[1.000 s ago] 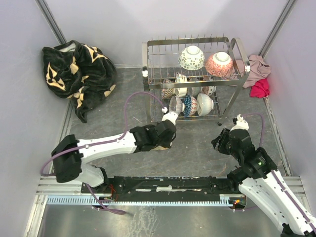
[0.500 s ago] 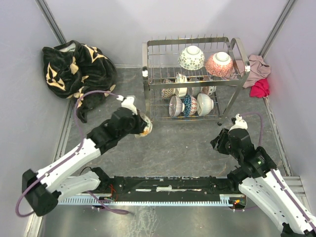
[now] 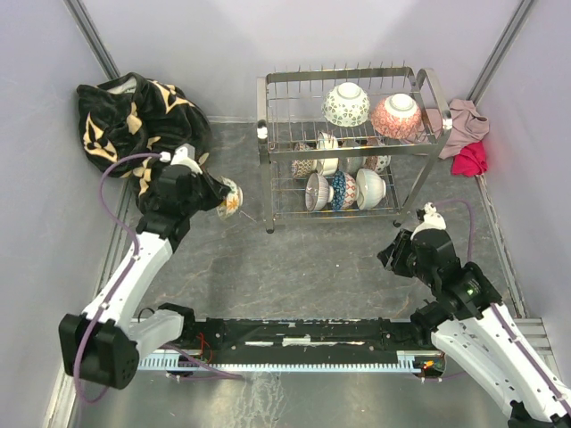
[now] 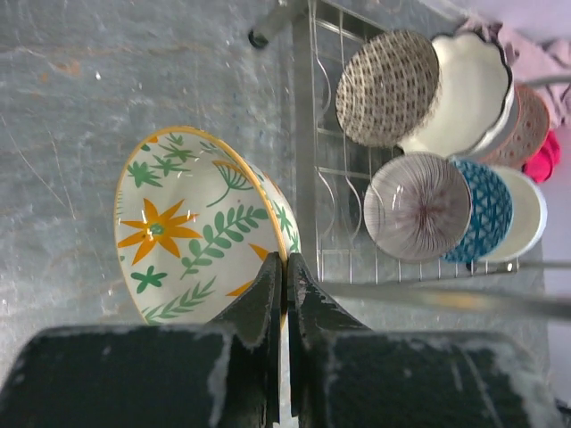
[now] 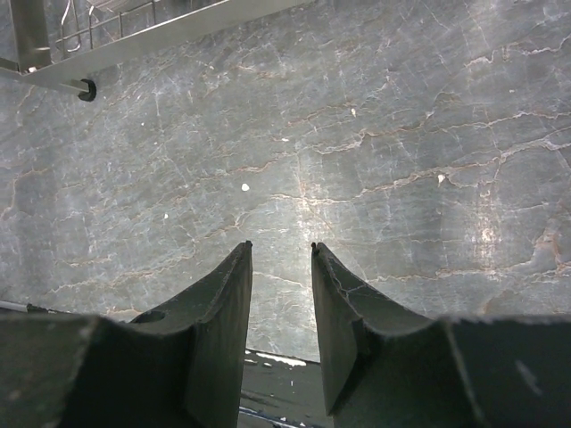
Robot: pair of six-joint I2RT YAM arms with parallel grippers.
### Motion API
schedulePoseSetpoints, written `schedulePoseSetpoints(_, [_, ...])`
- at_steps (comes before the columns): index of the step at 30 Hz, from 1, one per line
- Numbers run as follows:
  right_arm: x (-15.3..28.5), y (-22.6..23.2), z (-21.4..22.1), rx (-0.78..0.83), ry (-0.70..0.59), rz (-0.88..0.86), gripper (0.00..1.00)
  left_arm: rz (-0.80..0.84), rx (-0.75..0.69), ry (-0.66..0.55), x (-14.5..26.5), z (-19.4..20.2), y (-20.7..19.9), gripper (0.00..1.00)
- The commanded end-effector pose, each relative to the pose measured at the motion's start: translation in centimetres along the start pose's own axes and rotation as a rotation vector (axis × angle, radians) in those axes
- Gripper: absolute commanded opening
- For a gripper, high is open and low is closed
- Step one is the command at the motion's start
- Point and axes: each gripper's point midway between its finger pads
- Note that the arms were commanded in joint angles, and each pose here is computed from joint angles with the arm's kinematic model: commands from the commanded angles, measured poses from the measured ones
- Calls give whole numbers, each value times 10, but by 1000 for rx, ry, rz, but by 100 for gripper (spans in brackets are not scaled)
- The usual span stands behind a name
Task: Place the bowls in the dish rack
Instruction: Pick up the bowl from the center of the board, then place the bowl in the dish rack.
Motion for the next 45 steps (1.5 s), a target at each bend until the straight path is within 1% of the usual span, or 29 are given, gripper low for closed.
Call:
schedulePoseSetpoints(1, [10, 19, -15, 9, -33, -65, 41, 243, 63, -174, -6, -75, -44, 3])
schedulePoseSetpoints(7, [8, 26, -15, 4, -18, -87, 41, 331, 85, -217, -34, -108, -61, 3])
schedulePoseSetpoints(12, [5, 30, -14, 5, -4, -94, 41, 429, 120, -207, -57, -122, -78, 3])
schedulePoseSetpoints(16, [2, 31, -15, 12, -2, -90, 41, 543, 193, -164, -60, -120, -98, 3])
schedulePoseSetpoints(21, [-6, 35, -14, 12, 16, -96, 41, 641, 243, -96, -64, -104, -127, 3])
schedulePoseSetpoints(28, [-9, 38, -14, 12, 19, -103, 41, 669, 281, -25, -77, -78, -147, 3])
schedulePoseSetpoints(31, [-10, 37, -14, 13, 20, -100, 41, 658, 300, 12, -80, -64, -150, 3])
schedulePoseSetpoints(37, [-14, 37, -10, 15, 29, -104, 41, 613, 350, 79, -83, -32, -137, 3])
schedulePoseSetpoints(45, [-18, 38, -8, 11, 37, -110, 41, 589, 353, 150, -89, -2, -136, 3])
Point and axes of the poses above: each gripper's point midway between its finger pads, its own x axis back along the fingers, its own y axis along the line the jaws close on, z = x × y, and after that the axes turned 6 degrees about -x, right-handed
